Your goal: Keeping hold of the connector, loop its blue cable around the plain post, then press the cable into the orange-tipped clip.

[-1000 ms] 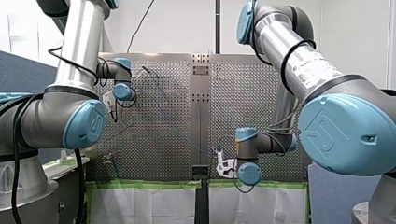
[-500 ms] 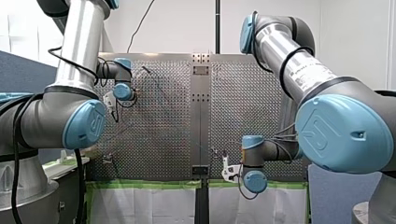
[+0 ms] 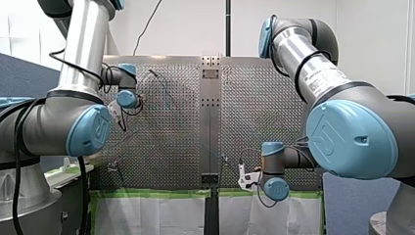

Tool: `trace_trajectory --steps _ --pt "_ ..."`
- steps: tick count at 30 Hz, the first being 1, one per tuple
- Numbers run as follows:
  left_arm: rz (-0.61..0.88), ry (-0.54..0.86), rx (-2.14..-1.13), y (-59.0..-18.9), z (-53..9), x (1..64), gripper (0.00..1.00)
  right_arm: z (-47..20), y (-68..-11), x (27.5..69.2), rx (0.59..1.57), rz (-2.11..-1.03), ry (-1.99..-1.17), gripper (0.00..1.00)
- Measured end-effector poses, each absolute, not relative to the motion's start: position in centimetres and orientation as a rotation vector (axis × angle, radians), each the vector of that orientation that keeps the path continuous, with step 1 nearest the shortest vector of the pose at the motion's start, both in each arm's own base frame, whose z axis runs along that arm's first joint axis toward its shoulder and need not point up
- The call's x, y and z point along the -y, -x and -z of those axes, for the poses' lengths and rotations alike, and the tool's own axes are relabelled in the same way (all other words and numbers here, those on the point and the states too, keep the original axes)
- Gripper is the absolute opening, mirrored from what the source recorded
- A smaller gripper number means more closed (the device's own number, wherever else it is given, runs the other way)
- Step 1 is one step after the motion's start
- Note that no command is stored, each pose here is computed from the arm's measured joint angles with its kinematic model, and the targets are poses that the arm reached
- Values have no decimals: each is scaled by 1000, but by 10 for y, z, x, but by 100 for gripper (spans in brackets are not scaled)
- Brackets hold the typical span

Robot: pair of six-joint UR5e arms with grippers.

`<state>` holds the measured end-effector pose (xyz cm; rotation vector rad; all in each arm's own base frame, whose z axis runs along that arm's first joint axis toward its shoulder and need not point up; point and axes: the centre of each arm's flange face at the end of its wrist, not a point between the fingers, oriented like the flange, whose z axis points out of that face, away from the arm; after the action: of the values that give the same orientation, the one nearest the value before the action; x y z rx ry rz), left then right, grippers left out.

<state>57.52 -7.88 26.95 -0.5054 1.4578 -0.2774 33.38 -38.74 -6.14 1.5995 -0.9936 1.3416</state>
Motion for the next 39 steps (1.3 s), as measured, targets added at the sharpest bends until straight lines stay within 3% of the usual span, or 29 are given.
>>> trace_trajectory --steps 16,22,39 --pt "348 649 -1405 -562 -274 70 99 61 -341 381 957 -1350 -1626 0" --pt "351 646 -1375 -549 -287 68 99 61 -343 380 952 -1353 -1626 0" --pt "382 602 -1432 -534 -268 76 99 61 -345 379 946 -1357 -1628 0"
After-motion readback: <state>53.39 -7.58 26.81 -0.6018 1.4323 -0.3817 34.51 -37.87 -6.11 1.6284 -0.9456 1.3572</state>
